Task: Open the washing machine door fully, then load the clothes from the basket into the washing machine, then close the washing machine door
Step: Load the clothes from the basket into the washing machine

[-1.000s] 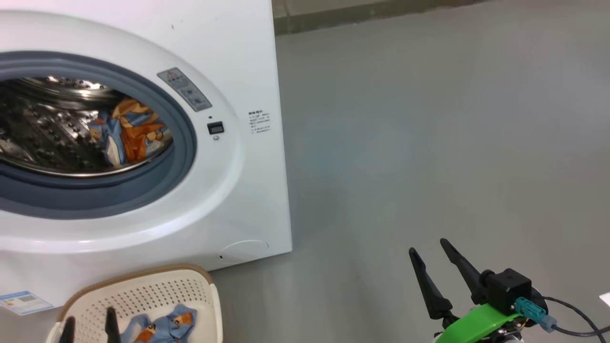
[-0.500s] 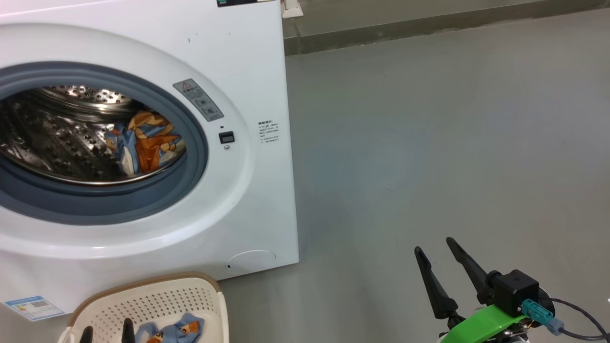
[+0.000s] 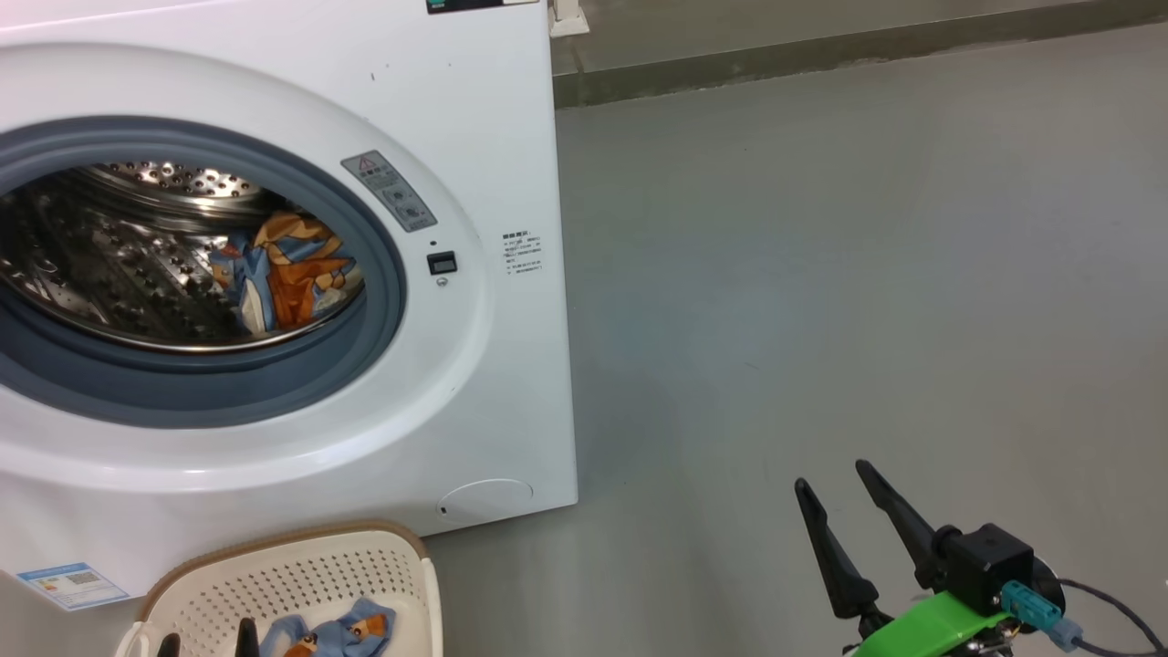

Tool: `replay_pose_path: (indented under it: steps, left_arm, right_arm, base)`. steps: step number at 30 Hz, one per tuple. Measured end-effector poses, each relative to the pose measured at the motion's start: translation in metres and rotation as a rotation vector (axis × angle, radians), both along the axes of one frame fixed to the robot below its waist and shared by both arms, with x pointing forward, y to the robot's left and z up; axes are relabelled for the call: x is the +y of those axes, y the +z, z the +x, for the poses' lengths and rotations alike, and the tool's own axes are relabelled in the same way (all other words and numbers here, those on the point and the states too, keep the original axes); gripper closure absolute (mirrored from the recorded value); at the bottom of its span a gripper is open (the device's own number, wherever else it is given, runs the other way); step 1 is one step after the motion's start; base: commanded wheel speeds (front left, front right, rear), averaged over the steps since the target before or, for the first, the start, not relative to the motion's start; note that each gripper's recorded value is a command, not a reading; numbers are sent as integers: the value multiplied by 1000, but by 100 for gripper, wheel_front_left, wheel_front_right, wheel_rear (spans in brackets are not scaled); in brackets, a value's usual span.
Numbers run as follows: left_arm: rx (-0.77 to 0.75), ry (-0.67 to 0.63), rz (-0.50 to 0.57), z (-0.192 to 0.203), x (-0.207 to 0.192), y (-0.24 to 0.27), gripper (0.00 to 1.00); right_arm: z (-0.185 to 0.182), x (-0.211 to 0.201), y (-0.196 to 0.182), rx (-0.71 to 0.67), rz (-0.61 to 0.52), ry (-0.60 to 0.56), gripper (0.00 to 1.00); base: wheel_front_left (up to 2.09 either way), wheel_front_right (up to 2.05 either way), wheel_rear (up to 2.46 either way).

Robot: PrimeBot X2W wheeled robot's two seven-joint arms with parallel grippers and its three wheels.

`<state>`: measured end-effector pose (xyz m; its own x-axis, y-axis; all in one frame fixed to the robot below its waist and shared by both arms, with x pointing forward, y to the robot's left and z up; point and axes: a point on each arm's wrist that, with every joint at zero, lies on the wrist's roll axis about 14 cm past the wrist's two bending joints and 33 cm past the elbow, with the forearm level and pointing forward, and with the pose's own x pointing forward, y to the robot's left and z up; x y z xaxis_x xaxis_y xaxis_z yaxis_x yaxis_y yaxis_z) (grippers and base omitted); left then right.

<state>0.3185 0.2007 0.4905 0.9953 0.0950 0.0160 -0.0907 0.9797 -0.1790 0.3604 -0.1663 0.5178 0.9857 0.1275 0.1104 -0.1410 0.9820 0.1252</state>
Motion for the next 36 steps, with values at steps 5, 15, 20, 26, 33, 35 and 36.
replay_pose_path:
  steps: [5, 15, 20, 26, 33, 35, 36]
  left_arm:
    - [1, 9, -2, 0, 2, 0, 0]
    - [4, 22, -3, -1, 6, -1, 0]
    - [7, 27, -4, -2, 7, -2, 0]
    - [11, 22, -5, -2, 8, -3, 0]
    - [30, 20, -6, -2, 8, -9, 0]
    - [37, 20, -8, -1, 8, -11, 0]
    - [42, 21, -10, -1, 9, -13, 0]
  right_arm:
    - [-3, 0, -4, 12, 1, -1, 0]
    - [-1, 0, -5, 14, 1, 0, 0]
    - [-1, 0, -5, 14, 1, -1, 0]
    - [0, -1, -5, 16, 2, -4, 0]
    - [2, -1, -9, 27, 2, -5, 0]
    - [2, -1, -12, 36, 2, -4, 0]
    - [3, -1, -14, 42, 2, -3, 0]
  base:
    - [0, 0, 0]
    - [0, 0, 0]
    - [0, 0, 0]
    - [0, 0, 0]
    - [0, 0, 0]
    - [0, 0, 0]
    - [0, 0, 0]
